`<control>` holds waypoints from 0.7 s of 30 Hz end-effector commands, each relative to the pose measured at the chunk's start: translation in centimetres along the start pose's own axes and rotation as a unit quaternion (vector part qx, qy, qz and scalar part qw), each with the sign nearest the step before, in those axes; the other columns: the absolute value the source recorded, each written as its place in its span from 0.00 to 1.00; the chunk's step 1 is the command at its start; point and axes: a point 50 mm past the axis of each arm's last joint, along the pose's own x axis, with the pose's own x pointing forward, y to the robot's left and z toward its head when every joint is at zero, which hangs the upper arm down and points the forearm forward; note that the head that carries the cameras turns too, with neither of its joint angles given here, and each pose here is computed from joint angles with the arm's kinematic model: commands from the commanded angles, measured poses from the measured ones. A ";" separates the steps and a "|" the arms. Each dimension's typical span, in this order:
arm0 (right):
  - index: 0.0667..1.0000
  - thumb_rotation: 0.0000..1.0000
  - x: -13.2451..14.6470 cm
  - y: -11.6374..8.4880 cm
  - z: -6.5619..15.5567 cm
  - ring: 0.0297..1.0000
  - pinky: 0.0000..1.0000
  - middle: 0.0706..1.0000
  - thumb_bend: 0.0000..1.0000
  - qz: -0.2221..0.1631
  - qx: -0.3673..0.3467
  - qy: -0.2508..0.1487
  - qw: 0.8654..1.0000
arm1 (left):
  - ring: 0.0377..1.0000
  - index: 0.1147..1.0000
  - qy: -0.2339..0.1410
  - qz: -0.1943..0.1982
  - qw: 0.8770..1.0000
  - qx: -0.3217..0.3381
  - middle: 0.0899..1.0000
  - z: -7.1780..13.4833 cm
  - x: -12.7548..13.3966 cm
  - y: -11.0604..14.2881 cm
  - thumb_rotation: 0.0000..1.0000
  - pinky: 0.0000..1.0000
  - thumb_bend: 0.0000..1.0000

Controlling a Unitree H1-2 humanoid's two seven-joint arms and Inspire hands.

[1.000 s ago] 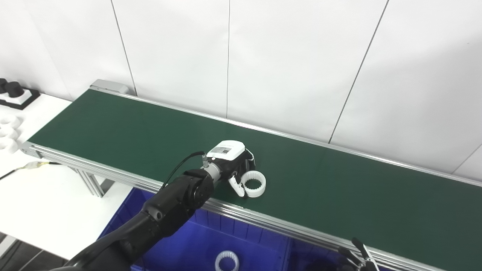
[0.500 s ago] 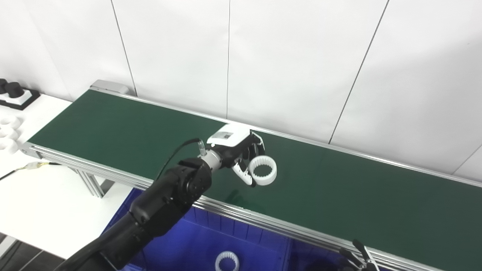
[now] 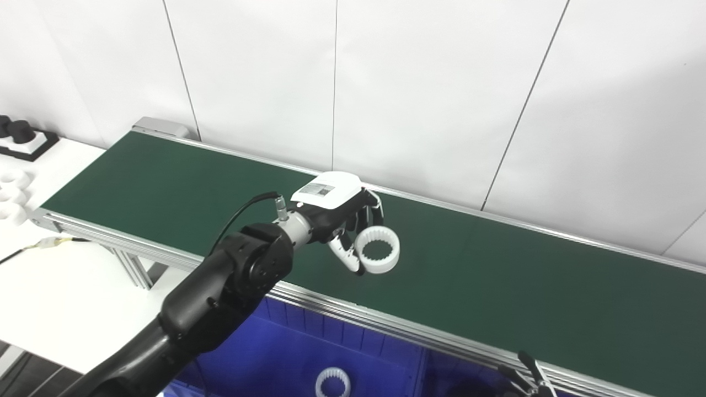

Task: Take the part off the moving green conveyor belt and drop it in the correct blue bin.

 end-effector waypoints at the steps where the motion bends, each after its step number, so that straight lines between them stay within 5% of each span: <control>1: 0.90 0.64 0.5 -0.2 1.2 0.73 0.65 0.76 0.40 -0.004 0.002 -0.028 1.000 | 0.49 0.36 -0.002 0.011 1.000 0.021 0.44 -0.2 -0.9 1.4 0.00 0.65 0.50; 7: 0.91 0.64 0.5 -0.5 1.6 0.73 0.66 0.77 0.40 -0.002 -0.001 -0.031 1.000 | 0.45 0.39 -0.006 -0.011 1.000 0.004 0.45 -1.0 -2.7 -0.4 0.00 0.56 0.50; 21: 0.91 0.64 0.1 -1.8 2.4 0.74 0.67 0.77 0.42 -0.003 0.005 -0.028 1.000 | 0.45 0.42 0.055 -0.041 0.997 -0.048 0.44 -2.4 -6.7 -6.0 0.00 0.57 0.50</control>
